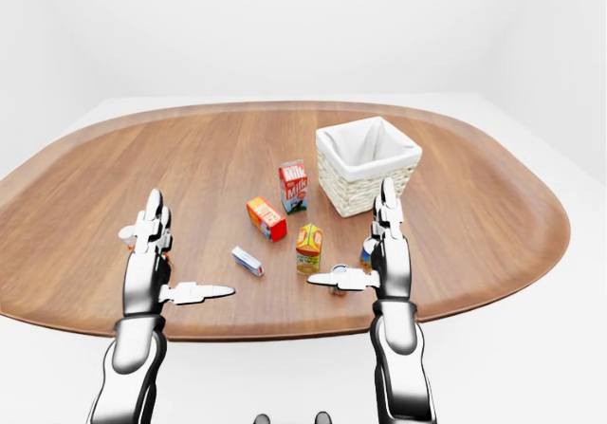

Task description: Pick up the alphabet soup and the tomato sauce, and put them in the basket.

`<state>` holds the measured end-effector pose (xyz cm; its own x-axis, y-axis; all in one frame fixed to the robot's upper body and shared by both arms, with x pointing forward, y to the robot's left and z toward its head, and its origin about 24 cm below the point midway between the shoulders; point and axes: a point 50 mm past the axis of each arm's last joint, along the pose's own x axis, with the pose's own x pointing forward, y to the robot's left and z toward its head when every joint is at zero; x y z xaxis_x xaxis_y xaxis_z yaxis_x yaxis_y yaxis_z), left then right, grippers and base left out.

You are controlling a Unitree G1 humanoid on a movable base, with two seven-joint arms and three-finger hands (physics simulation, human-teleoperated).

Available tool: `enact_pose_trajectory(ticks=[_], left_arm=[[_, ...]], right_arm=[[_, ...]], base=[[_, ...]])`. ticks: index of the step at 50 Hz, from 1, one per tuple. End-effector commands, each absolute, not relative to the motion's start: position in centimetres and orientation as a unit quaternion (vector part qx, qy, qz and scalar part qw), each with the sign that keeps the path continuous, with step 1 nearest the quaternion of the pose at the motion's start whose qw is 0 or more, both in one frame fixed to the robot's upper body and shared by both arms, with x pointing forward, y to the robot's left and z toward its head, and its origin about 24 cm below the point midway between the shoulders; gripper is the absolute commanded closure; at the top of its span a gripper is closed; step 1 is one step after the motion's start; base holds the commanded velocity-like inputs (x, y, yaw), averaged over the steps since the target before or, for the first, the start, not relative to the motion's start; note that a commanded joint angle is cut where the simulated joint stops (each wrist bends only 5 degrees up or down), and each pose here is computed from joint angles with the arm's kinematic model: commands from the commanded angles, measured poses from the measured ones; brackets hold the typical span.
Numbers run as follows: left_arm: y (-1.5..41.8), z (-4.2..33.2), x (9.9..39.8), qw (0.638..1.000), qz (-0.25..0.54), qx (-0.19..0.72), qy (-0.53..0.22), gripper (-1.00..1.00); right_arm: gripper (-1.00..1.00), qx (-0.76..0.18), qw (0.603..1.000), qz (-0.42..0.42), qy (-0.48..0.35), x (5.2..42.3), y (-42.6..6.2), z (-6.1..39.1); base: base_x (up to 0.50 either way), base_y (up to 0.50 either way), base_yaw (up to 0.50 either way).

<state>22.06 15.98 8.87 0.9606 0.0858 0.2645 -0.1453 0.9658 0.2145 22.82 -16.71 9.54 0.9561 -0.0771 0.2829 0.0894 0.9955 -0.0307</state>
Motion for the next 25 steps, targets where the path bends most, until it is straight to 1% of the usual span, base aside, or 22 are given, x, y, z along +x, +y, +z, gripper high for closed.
enact_pose_trajectory(ticks=[1, 25], left_arm=[[16.13, 8.99, 22.16, 0.983, 0.062, 0.115, -0.13, -1.0], [16.22, 9.22, 22.21, 0.982, 0.067, 0.112, -0.135, -1.0]], right_arm=[[-1.0, -0.022, 0.988, -0.044, -0.143, 22.91, -16.74, 9.58], [-1.0, -0.022, 0.988, -0.047, -0.145, 23.11, -16.78, 9.69]], base=[[0.18, 0.0, 0.0], [0.18, 0.0, 0.0]])
